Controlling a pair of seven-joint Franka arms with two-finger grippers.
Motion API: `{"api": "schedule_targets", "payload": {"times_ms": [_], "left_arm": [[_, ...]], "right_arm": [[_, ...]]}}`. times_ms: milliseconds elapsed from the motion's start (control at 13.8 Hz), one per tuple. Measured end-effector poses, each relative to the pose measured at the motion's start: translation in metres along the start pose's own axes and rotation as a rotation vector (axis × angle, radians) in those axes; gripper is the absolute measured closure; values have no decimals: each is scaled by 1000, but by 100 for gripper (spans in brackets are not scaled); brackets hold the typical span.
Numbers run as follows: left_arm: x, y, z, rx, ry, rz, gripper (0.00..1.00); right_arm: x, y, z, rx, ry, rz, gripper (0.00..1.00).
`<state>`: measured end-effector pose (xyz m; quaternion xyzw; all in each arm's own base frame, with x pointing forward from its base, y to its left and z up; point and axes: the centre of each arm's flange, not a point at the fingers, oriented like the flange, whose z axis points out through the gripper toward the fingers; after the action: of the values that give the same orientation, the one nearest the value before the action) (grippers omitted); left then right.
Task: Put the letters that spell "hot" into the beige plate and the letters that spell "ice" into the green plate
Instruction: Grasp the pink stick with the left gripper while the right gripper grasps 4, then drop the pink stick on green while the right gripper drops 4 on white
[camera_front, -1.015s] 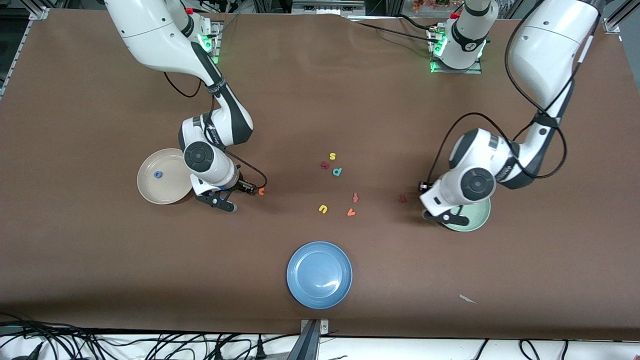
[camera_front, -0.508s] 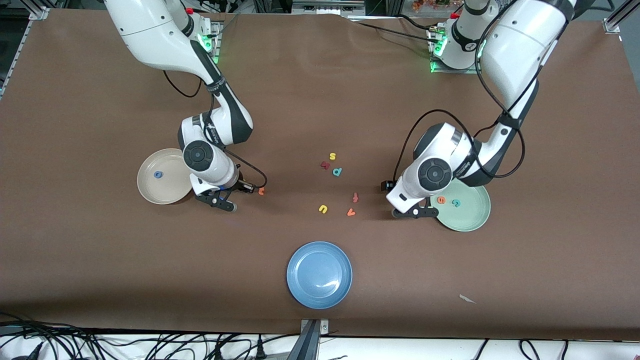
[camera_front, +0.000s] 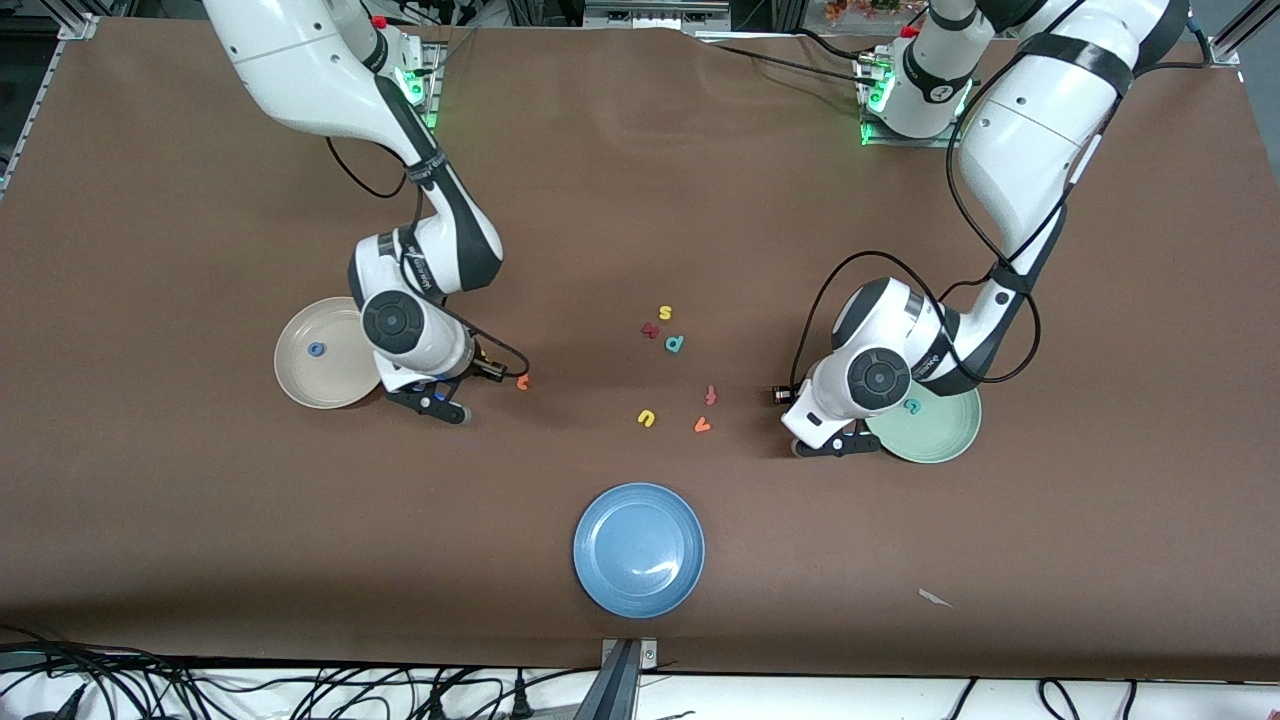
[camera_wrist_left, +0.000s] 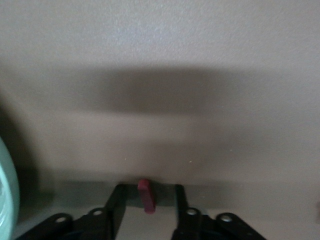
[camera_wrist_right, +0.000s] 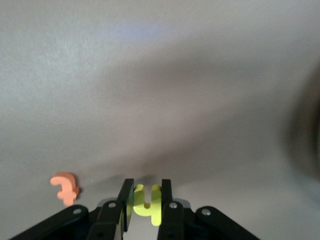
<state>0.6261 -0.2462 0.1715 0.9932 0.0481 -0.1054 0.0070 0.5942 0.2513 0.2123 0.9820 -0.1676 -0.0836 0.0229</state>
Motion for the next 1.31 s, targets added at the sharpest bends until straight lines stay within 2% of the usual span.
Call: {"api": "schedule_targets", "payload": {"times_ms": [218, 435, 580, 798, 943, 1088, 1305], "left_arm": [[1, 0, -1, -1, 2, -1, 89], [2, 0, -3, -2, 5, -2, 90], [3, 0, -9, 0, 9, -3, 90], [4, -2, -34, 10, 21, 36, 90], [3, -13, -56, 32, 12, 76, 90], [11, -41, -71, 37, 8, 137, 90], [26, -89, -72, 34, -12, 194, 90]], "right_arm": [[31, 38, -62, -63, -57, -61, 74], [65, 111, -88, -107, -109, -169, 74], [80, 155, -72, -120, -148, -218, 74], [84, 195, -15, -74, -182, -276, 74], [79, 201, 11, -65, -193, -295, 74], [77, 200, 15, -64, -196, -299, 62], [77, 194, 2, -50, -177, -297, 30]]}}
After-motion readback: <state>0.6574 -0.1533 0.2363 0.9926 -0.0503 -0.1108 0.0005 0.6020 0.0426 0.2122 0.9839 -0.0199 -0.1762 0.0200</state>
